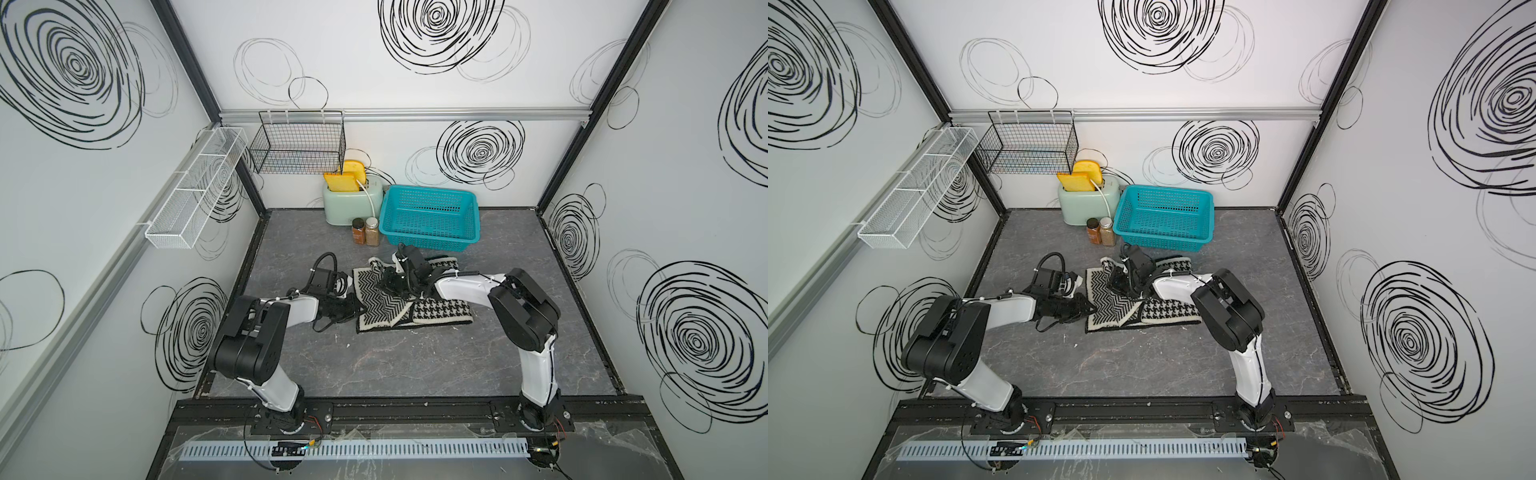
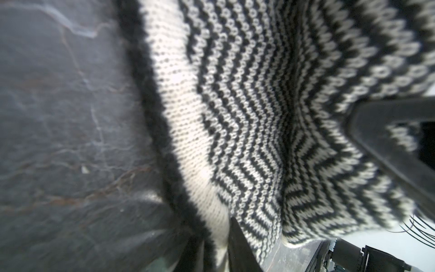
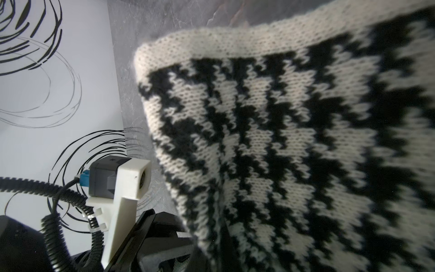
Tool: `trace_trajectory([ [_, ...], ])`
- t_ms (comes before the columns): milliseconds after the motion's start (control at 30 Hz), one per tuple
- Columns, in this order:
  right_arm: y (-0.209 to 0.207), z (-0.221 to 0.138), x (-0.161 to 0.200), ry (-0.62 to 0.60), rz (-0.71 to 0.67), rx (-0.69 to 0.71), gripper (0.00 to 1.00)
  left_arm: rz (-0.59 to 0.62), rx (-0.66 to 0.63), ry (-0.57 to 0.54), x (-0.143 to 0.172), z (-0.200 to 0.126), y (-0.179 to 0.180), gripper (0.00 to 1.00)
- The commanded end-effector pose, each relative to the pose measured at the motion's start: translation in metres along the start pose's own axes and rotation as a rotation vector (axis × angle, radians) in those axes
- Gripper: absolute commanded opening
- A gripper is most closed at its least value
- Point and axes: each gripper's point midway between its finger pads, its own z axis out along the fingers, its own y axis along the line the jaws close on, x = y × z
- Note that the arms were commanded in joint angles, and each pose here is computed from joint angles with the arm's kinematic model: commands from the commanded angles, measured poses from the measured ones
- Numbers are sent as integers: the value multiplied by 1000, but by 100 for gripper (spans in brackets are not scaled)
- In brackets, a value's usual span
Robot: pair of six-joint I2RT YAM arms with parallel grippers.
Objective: Roll up the scarf and place it into the basket
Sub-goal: Fold the scarf at the center of the board.
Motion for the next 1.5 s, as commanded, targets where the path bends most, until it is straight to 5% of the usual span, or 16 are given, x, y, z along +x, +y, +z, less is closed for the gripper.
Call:
trace_trajectory([
  [0,29,0,-1,9,19,-85,2,-74,-120,65,24,4,28,22],
  [467,48,3,6,12,85,-117,2,-80,-117,69,30,7,29,22],
  [800,21,15,9,32,91,-76,34,-77,-112,64,26,4,24,23],
  [967,25,13,0,32,34,-78,51,-76,-176,19,14,-12,30,36],
  [1100,42,-19,-21,-9,-57,-88,53,-95,-241,-58,-6,-44,42,47],
  [1233,47,-70,-40,-28,-194,-69,53,-29,-297,-142,-30,-79,33,49],
  [1467,-51,-164,-60,-116,-232,99,52,191,-170,-148,-40,-63,-92,48],
])
